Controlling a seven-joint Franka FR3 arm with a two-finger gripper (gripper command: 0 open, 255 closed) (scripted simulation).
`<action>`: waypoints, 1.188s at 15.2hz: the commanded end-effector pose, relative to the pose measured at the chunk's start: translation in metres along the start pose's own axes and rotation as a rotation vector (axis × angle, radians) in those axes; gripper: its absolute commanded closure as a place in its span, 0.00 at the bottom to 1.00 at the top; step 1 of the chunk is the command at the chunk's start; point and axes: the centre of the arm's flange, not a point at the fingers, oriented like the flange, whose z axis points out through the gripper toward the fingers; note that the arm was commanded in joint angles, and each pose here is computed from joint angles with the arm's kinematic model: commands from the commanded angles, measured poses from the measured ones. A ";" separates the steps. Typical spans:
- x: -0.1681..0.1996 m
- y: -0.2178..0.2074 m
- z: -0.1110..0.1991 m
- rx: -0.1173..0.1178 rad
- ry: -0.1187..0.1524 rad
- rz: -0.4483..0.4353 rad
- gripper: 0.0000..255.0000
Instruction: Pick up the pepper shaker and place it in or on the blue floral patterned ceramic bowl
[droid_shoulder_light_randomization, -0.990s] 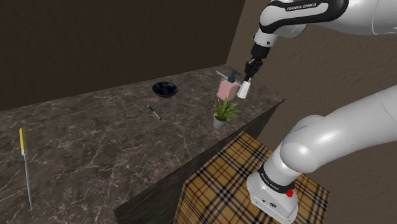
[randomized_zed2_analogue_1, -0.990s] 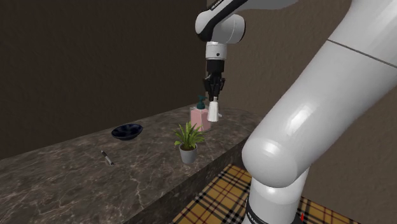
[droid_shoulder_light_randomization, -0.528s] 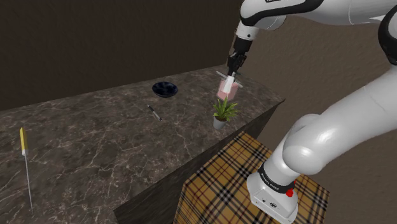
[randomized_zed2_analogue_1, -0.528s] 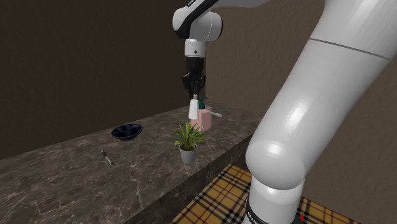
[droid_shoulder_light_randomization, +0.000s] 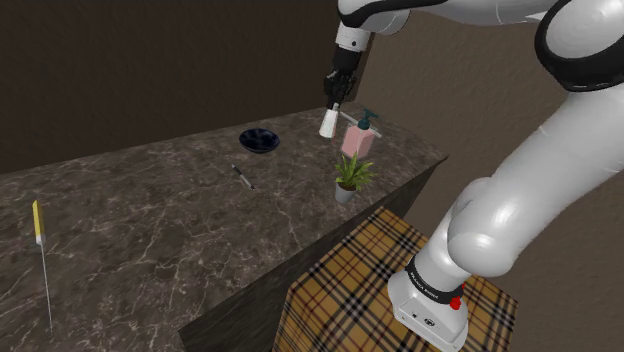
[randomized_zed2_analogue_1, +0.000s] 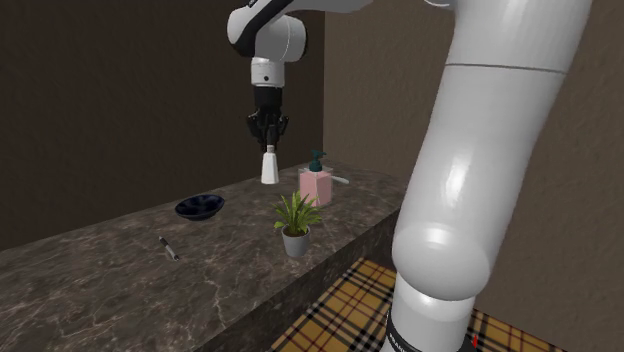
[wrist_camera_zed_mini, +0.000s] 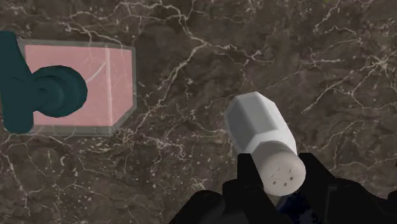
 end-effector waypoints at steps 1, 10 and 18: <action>0.022 -0.018 -0.004 0.001 0.000 0.000 1.00; 0.114 -0.093 -0.010 0.001 0.000 0.000 1.00; 0.181 -0.146 -0.005 0.001 0.000 0.000 1.00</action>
